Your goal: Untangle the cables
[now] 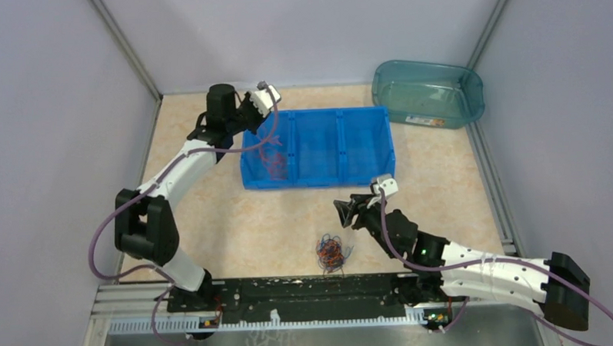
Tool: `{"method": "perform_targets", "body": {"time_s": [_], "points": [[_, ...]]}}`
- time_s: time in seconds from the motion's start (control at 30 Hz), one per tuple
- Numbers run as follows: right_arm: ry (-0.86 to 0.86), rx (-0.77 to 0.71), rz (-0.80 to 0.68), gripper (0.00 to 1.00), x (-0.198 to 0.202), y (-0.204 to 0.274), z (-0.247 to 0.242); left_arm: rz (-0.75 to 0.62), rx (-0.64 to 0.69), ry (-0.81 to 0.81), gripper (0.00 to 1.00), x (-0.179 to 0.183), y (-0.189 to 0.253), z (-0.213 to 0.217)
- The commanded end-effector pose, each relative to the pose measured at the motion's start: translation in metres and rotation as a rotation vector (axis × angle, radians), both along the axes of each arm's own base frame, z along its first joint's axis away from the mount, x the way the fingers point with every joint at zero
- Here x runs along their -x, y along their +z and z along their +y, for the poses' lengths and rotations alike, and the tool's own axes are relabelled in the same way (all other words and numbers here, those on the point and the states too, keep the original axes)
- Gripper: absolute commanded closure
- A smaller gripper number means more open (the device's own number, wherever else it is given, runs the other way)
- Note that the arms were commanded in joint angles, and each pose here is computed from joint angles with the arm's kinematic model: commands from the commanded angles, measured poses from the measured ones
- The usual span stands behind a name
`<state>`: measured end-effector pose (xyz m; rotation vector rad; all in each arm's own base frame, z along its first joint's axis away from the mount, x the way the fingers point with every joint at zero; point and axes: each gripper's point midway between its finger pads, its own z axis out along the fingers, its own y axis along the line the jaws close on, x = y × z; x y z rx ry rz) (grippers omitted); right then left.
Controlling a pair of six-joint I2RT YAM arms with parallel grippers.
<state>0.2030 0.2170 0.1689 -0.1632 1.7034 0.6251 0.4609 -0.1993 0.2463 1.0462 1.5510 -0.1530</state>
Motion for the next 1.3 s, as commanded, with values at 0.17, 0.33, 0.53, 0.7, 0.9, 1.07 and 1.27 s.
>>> {"method": "perform_targets", "body": {"time_s": [0.17,0.33,0.53,0.7,0.9,1.07,1.27], "points": [[-0.006,-0.075,-0.03,0.45,-0.005,0.039,0.007,0.024,-0.12,0.096,0.68,-0.023,-0.029,0.018],[-0.007,-0.061,-0.021,0.45,-0.004,0.04,0.006,0.001,-0.166,0.091,0.34,-0.025,-0.028,0.022],[-0.004,-0.036,0.009,0.45,-0.003,0.036,0.006,0.066,-0.224,0.063,0.22,-0.018,-0.03,0.025],[0.026,0.0,0.066,0.44,0.002,0.029,0.012,0.147,-0.156,0.018,0.14,0.005,-0.02,0.018],[0.17,0.08,0.291,0.42,0.034,-0.015,0.027,0.299,-0.095,-0.197,0.05,0.08,-0.009,0.001],[0.332,0.079,0.407,0.47,0.07,-0.046,0.042,0.29,-0.099,-0.303,0.04,0.129,-0.011,0.004],[0.385,0.103,0.492,0.49,0.083,-0.078,0.052,0.317,-0.117,-0.342,0.05,0.16,-0.017,0.011]]}}
